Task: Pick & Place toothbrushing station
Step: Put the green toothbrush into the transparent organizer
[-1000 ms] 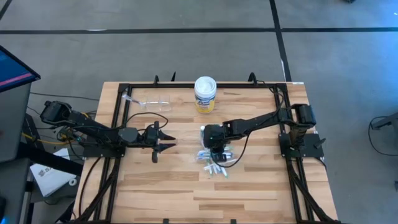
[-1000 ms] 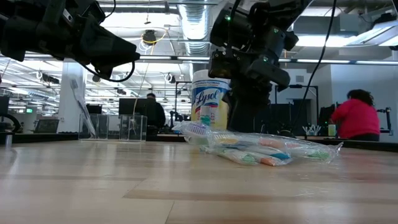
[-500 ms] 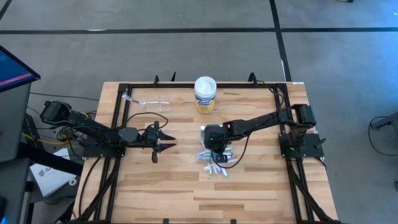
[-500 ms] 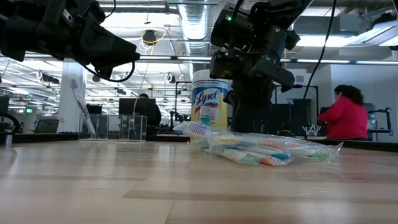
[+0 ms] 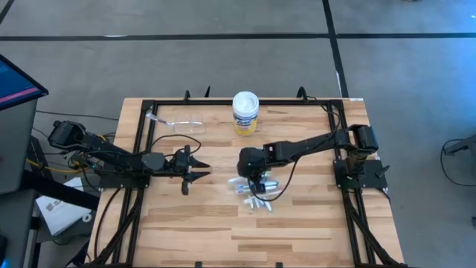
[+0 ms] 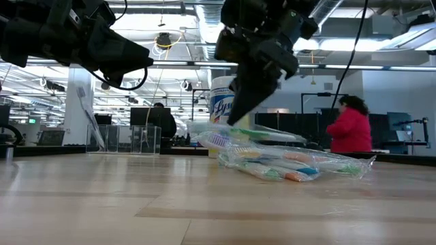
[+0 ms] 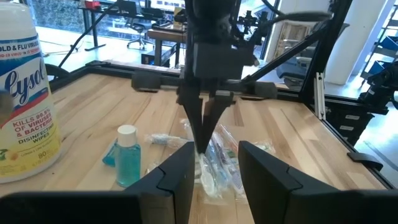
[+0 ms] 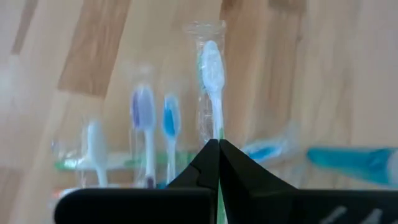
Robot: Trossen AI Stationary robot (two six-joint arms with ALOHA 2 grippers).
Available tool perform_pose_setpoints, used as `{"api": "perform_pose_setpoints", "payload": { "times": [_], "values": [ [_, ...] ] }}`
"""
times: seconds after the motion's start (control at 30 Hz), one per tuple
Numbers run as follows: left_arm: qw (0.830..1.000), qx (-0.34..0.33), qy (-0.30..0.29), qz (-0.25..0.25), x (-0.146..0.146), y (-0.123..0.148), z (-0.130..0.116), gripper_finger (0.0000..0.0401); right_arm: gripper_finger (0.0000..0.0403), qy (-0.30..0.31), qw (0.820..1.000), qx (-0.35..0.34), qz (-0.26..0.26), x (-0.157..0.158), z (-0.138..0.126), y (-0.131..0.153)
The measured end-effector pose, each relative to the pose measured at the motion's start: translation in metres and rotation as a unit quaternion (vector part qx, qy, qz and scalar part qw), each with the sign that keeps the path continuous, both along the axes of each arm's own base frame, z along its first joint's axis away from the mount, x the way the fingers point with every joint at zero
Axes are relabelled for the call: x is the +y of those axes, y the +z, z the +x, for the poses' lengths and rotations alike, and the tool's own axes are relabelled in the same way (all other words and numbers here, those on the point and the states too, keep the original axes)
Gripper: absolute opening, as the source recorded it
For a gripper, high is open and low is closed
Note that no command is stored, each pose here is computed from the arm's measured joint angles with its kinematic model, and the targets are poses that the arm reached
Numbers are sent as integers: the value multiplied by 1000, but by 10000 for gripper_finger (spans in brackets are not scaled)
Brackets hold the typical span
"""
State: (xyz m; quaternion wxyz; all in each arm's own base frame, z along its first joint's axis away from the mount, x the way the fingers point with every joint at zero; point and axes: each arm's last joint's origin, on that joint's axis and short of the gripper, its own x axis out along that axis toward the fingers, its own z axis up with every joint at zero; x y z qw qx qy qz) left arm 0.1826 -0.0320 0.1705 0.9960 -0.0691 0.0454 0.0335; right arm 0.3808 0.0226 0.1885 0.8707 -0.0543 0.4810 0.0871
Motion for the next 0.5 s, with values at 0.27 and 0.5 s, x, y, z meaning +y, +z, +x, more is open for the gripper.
{"api": "perform_pose_setpoints", "payload": {
  "times": [0.27,0.5],
  "values": [
    [1000,0,0,0,0,0,0,117,0,5,995,-99,-17,-2,8,30],
    [1000,0,0,0,0,0,0,117,0,13,983,-181,-27,-2,6,60]
  ]
}}
